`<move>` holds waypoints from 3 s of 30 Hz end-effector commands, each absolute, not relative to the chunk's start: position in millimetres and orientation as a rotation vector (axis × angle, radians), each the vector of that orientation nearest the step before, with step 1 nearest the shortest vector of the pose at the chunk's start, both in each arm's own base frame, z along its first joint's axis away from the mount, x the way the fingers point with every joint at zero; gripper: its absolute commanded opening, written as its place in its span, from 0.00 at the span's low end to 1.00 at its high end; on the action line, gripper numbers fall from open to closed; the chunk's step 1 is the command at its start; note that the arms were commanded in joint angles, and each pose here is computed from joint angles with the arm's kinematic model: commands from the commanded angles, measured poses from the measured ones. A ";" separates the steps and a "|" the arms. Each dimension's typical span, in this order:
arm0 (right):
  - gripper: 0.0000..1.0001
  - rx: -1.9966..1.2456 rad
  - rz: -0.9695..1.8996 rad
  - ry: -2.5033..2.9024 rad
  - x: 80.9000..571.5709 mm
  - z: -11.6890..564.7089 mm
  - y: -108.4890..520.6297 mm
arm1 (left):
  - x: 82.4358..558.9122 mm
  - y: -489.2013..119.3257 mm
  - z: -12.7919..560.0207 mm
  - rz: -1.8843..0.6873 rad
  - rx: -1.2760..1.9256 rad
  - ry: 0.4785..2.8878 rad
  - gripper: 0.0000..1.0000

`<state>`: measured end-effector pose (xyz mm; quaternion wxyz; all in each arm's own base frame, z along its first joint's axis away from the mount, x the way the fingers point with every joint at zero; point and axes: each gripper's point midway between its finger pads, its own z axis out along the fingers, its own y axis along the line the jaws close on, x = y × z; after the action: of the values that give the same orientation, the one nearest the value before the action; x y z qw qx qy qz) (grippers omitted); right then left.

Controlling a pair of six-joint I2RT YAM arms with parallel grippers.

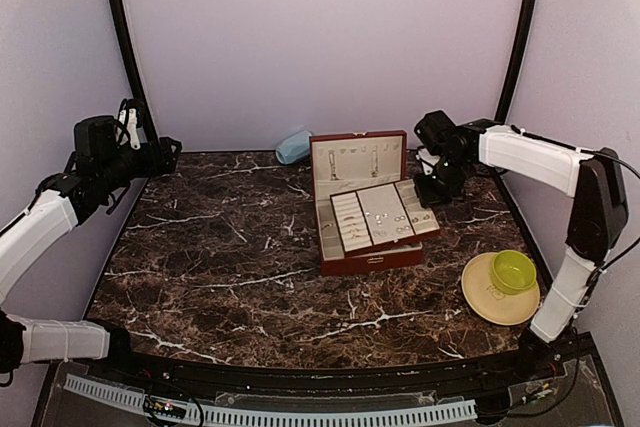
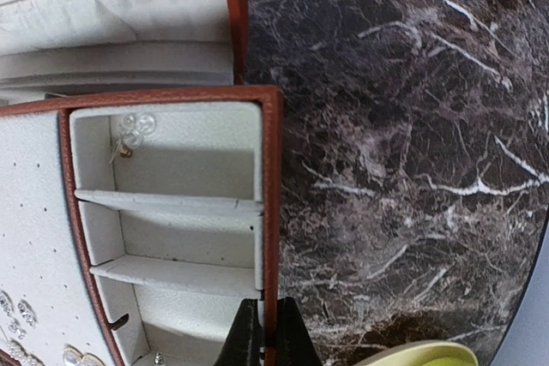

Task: Organize the mixed jewelry
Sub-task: Place the compartment layer in the jewelry box.

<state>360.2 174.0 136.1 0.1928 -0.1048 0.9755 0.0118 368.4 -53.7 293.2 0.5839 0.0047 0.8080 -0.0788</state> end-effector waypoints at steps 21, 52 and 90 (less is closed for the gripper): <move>0.00 -0.175 0.186 2.809 389.8 111.9 204.2 | 363.1 -52.2 299.6 -0.179 0.023 1.855 0.98; 0.00 -0.226 0.017 2.850 376.1 96.3 205.3 | 361.3 -51.9 302.4 -0.180 0.022 1.847 0.98; 0.33 -0.244 0.074 2.866 363.8 89.3 226.1 | 361.0 -51.9 302.5 -0.182 0.021 1.846 0.98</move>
<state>367.1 217.2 82.5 0.1240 -0.0817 0.9889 0.0109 365.0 -53.2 295.0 0.5871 0.0048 0.8056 -0.0792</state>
